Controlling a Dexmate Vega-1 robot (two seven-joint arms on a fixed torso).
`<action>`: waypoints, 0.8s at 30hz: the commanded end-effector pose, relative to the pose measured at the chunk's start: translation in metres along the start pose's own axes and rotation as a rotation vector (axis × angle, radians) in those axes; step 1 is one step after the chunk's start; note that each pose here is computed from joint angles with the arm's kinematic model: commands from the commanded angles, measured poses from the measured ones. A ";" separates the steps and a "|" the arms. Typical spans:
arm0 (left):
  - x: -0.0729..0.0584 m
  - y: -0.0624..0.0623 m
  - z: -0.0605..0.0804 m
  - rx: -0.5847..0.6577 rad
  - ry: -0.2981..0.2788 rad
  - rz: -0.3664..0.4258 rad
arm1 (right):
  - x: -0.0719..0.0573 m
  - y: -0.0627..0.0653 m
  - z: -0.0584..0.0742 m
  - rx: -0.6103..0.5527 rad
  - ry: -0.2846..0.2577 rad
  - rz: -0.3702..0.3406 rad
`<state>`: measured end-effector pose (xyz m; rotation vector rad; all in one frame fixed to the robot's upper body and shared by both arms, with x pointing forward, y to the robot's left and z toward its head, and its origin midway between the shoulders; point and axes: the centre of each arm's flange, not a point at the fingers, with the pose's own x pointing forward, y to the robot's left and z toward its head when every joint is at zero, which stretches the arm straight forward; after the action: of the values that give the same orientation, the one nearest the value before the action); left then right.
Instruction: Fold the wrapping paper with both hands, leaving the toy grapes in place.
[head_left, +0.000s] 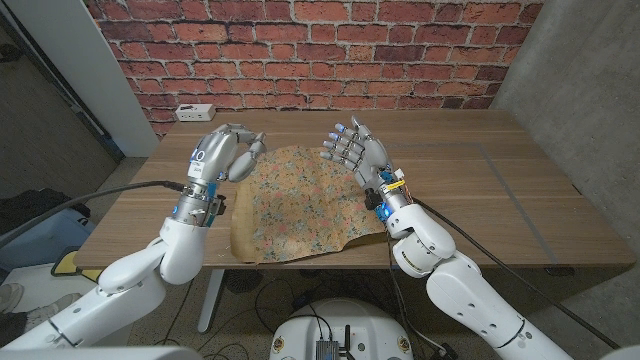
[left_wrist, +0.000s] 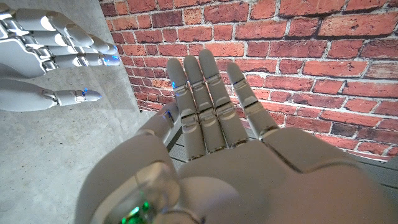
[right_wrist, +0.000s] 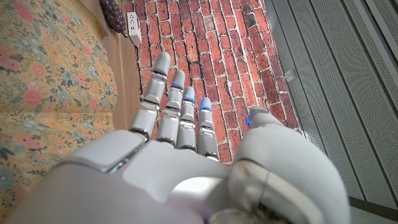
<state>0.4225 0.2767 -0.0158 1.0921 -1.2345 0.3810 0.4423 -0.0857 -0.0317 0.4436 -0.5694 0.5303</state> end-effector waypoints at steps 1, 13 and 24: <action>0.011 -0.016 -0.017 -0.073 -0.004 -0.218 | -0.007 -0.010 -0.001 -0.098 -0.025 -0.049; 0.032 -0.058 -0.040 -0.127 0.053 -0.497 | 0.000 -0.033 0.008 -0.432 -0.003 -0.234; 0.036 -0.081 -0.043 -0.129 0.071 -0.620 | 0.008 -0.042 0.008 -0.608 0.029 -0.310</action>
<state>0.4980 0.2699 -0.0138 1.2205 -0.8993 -0.0319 0.4600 -0.1103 -0.0347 0.0981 -0.5940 0.2000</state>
